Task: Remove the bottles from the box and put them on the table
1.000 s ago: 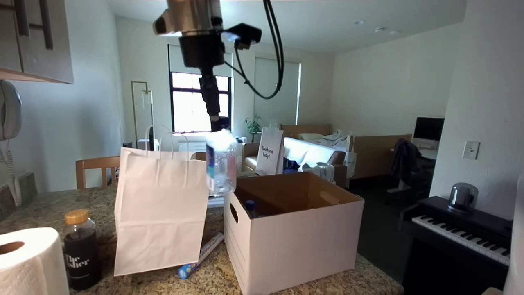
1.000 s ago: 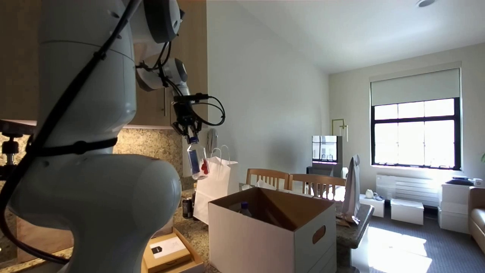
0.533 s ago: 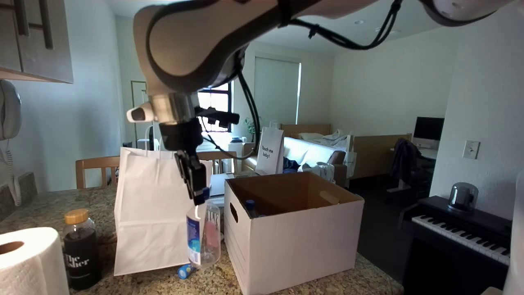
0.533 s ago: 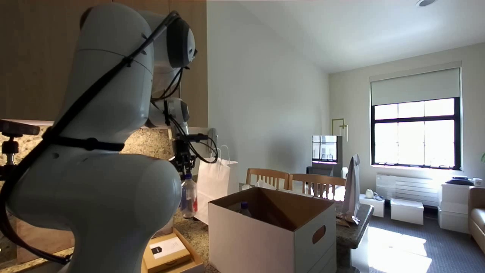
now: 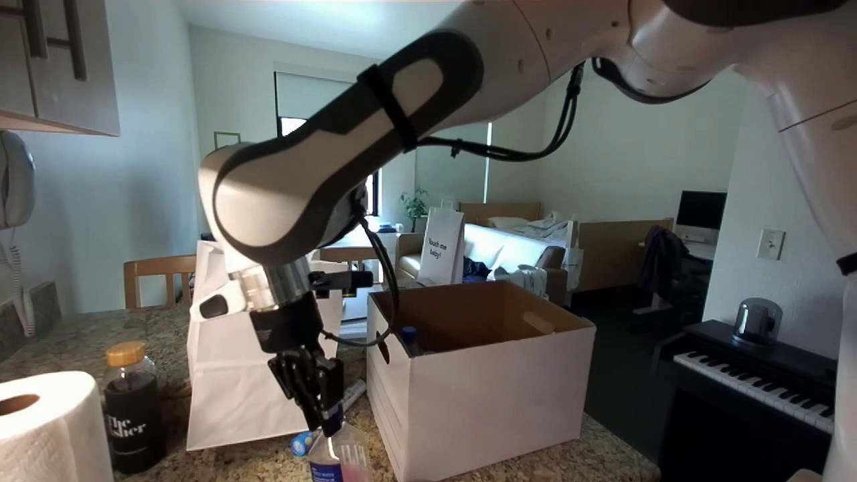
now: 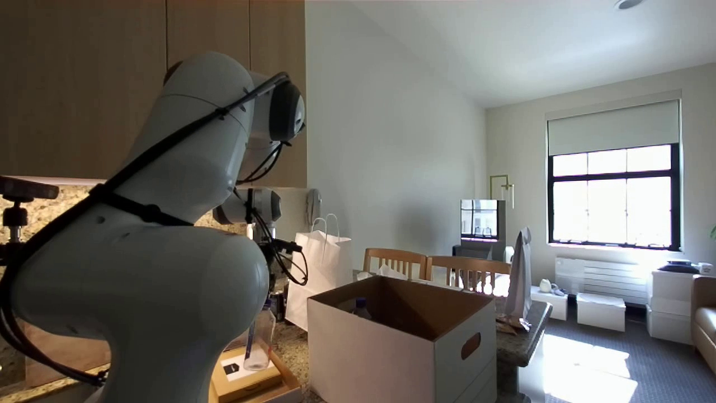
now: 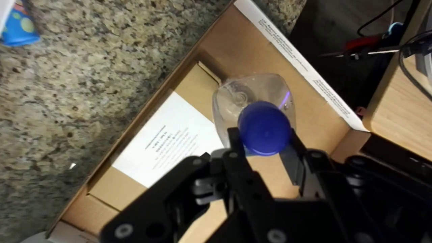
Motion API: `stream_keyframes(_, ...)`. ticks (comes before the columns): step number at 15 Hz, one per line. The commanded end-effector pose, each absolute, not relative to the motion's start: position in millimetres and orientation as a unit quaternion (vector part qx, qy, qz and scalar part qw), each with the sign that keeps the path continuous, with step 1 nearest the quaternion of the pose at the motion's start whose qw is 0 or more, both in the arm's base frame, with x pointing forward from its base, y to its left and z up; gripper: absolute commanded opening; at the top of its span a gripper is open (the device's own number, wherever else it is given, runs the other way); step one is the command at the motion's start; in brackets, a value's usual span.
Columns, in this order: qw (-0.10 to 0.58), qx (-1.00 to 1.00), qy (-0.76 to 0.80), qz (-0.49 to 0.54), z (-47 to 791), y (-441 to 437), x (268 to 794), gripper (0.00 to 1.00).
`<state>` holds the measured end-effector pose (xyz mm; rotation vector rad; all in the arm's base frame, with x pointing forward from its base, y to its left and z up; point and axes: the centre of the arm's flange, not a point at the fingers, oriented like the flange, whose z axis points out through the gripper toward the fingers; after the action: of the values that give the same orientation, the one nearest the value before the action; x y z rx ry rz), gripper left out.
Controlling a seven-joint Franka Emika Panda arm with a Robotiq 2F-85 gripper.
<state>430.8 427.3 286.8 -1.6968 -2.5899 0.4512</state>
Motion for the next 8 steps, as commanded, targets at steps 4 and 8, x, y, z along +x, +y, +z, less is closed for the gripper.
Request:
stream_keyframes(4, 0.029, -0.501, -0.844, 0.187, 250.1, 443.1, 430.4, 0.12)
stream_keyframes(8, 0.032, -0.519, -0.84, 0.158, 258.2, 449.7, 441.7, 0.13)
